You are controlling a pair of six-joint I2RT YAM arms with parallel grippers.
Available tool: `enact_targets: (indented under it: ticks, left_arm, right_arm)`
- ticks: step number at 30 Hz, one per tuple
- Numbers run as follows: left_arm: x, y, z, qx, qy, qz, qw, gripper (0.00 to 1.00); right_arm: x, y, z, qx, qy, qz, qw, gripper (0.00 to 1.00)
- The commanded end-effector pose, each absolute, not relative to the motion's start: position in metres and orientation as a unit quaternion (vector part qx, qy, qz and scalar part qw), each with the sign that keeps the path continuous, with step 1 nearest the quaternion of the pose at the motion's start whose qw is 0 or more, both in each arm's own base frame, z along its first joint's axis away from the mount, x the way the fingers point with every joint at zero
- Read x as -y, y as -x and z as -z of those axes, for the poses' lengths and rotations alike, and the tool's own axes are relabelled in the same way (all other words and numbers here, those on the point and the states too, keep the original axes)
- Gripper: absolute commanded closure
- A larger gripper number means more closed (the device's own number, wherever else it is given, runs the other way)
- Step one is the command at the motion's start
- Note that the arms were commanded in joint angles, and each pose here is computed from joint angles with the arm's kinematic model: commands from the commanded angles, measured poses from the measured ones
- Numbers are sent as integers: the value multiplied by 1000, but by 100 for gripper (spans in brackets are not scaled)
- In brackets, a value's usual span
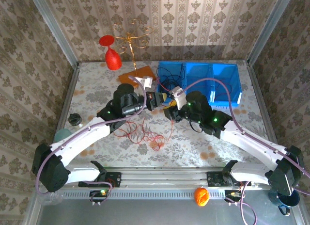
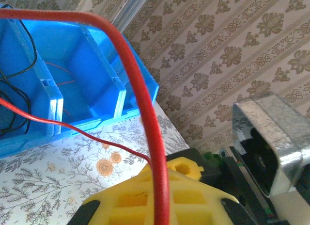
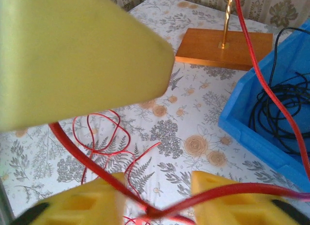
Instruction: Untangle the cables
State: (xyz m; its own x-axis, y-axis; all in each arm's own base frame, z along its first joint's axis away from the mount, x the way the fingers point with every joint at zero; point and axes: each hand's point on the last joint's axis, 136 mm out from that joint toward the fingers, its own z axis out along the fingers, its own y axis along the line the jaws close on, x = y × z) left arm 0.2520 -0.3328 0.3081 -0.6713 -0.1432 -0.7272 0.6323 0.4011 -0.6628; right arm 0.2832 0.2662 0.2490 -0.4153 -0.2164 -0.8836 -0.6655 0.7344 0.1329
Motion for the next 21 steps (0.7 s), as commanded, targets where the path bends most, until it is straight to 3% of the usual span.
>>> enact_targets:
  ticks: [1, 5, 6, 7, 8, 9, 11, 12, 21]
  left_arm:
    - [331, -248, -311, -744, -165, 534, 367, 100]
    - [325, -248, -310, -745, -160, 530, 371, 97]
    - [322, -248, -310, -745, -159, 530, 373, 85]
    - [319, -247, -308, -746, -159, 527, 374, 67]
    - [314, -248, -305, -751, -155, 520, 375, 42]
    - [307, -248, -301, -757, -151, 511, 377, 26]
    - [289, -250, -295, -768, -136, 492, 387, 5]
    - [279, -250, -292, -772, -127, 482, 394, 0]
    - [211, -238, -248, -809, -55, 430, 397, 0]
  right_arm:
    - [-273, -288, -268, -792, 278, -254, 481, 79]
    - [-272, -284, -279, -781, 276, -265, 494, 99]
    - [-270, -283, -280, -782, 273, -262, 496, 100]
    - [-267, -283, -282, -781, 272, -258, 499, 100]
    - [-264, -282, -282, -782, 270, -252, 502, 100]
    - [-260, -283, -282, -784, 267, -246, 504, 100]
    - [-252, -285, -281, -788, 257, -236, 508, 100]
    - [-247, -287, -282, -790, 250, -230, 511, 100]
    - [-200, -311, -320, -787, 175, -185, 563, 100]
